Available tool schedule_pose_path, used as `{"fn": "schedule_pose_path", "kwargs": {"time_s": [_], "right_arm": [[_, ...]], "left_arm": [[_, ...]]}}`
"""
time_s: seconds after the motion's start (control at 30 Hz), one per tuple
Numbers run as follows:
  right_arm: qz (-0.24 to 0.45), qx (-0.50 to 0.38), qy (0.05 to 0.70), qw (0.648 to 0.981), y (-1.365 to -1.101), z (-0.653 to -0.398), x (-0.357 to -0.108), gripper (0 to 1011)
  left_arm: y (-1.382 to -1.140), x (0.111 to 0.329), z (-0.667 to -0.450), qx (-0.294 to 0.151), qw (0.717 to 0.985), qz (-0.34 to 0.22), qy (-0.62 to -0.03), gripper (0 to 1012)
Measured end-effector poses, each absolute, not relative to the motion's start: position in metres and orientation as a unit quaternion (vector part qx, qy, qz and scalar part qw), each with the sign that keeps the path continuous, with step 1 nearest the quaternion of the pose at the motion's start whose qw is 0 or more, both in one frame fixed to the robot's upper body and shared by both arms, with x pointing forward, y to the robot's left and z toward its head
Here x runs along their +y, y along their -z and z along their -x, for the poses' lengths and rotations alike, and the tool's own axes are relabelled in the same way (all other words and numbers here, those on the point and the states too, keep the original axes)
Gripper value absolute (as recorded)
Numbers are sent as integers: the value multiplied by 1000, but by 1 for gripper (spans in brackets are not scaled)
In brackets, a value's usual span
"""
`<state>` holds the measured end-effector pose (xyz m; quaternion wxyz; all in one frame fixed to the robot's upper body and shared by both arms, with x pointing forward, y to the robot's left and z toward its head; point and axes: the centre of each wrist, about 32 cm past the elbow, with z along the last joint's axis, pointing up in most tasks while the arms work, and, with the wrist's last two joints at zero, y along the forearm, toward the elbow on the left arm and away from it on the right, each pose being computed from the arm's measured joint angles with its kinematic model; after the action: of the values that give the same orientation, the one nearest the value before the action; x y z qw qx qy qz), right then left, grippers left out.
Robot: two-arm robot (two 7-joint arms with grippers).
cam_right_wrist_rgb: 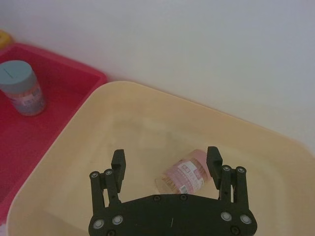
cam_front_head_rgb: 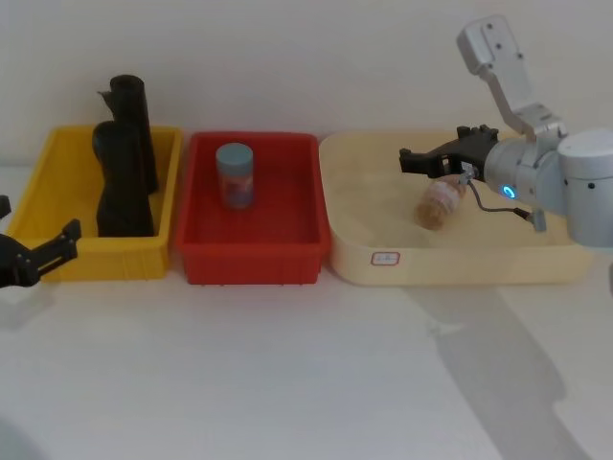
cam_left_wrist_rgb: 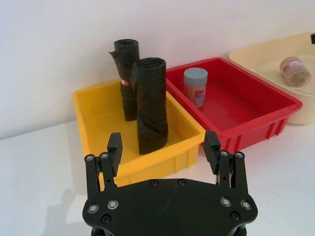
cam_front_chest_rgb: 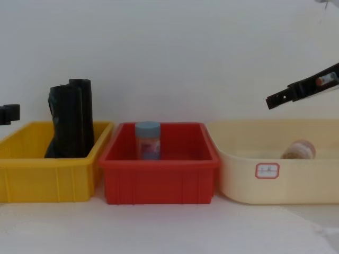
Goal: Pick up the garbage bag with the one hand and transfer it to the other hand.
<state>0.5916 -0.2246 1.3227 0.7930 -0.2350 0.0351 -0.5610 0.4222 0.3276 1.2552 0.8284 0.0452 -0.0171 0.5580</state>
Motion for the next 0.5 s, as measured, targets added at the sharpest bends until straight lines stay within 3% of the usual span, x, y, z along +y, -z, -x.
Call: {"fn": "schedule_pose_path", "kwargs": {"time_s": [0.23, 0.5], "right_arm": [[238, 39, 564, 790, -1321, -590, -228, 1001], [239, 41, 566, 788, -1320, -590, -230, 1001]], "left_arm": [[-1260, 337, -423, -13, 821, -50, -569, 1000], [-1265, 362, -433, 7, 814, -65, -577, 1000]]}}
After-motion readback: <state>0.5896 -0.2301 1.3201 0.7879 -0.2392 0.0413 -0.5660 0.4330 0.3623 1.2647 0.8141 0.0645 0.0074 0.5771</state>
